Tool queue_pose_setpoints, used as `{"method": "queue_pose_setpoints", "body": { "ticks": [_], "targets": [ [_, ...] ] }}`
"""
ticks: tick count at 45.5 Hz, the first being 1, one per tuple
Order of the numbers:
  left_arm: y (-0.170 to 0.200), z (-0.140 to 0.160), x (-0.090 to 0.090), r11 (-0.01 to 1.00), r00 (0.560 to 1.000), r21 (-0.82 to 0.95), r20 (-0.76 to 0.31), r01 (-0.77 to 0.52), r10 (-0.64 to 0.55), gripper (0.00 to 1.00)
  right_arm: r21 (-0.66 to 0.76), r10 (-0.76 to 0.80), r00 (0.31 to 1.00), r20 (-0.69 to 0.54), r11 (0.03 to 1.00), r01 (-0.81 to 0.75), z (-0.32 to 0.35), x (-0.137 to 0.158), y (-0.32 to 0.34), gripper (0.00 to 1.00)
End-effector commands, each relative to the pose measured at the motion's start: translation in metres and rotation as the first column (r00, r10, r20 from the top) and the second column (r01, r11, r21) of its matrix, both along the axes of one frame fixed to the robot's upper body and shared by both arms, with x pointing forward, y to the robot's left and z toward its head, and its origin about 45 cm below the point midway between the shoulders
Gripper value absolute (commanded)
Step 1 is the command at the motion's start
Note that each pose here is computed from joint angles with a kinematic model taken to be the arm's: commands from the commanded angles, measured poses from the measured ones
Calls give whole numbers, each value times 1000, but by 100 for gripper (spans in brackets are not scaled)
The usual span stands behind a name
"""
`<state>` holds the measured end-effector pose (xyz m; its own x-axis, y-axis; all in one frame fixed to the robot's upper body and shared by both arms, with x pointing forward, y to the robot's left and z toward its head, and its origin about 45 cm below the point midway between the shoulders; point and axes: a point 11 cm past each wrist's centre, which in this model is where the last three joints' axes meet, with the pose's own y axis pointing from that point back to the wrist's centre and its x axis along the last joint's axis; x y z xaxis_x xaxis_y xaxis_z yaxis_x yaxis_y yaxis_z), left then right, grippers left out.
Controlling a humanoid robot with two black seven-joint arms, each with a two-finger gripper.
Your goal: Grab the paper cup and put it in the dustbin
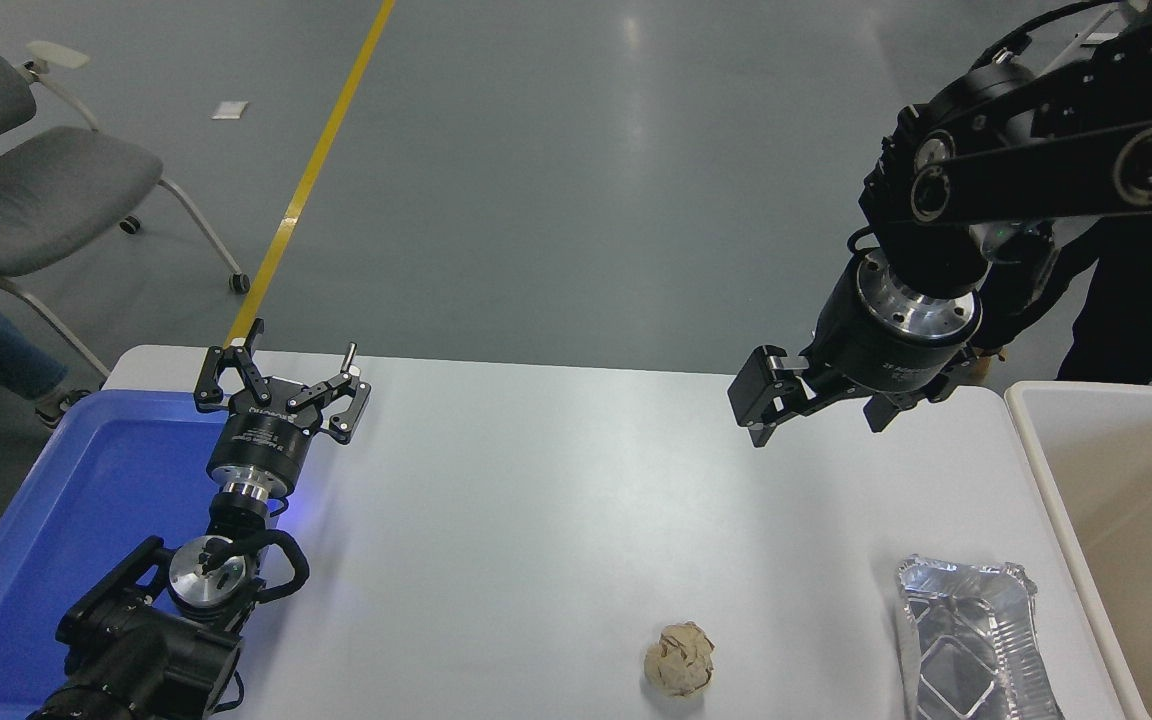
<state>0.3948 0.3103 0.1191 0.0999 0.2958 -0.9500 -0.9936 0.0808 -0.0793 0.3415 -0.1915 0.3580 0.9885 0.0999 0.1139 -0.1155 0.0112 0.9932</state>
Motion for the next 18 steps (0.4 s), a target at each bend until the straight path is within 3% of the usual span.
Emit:
{"method": "queue_pose_setpoints", "body": {
  "ticks": [1,18],
  "targets": [
    [0,0,0,1000,1000,0,1,0,0,99,-11,-27,999,-26,1000,27,9,-3,-10,100],
    [0,0,0,1000,1000,1,-1,1,-1,99,-13,-19,999,-41,1000,19,12,-6,-8,100]
  ]
}}
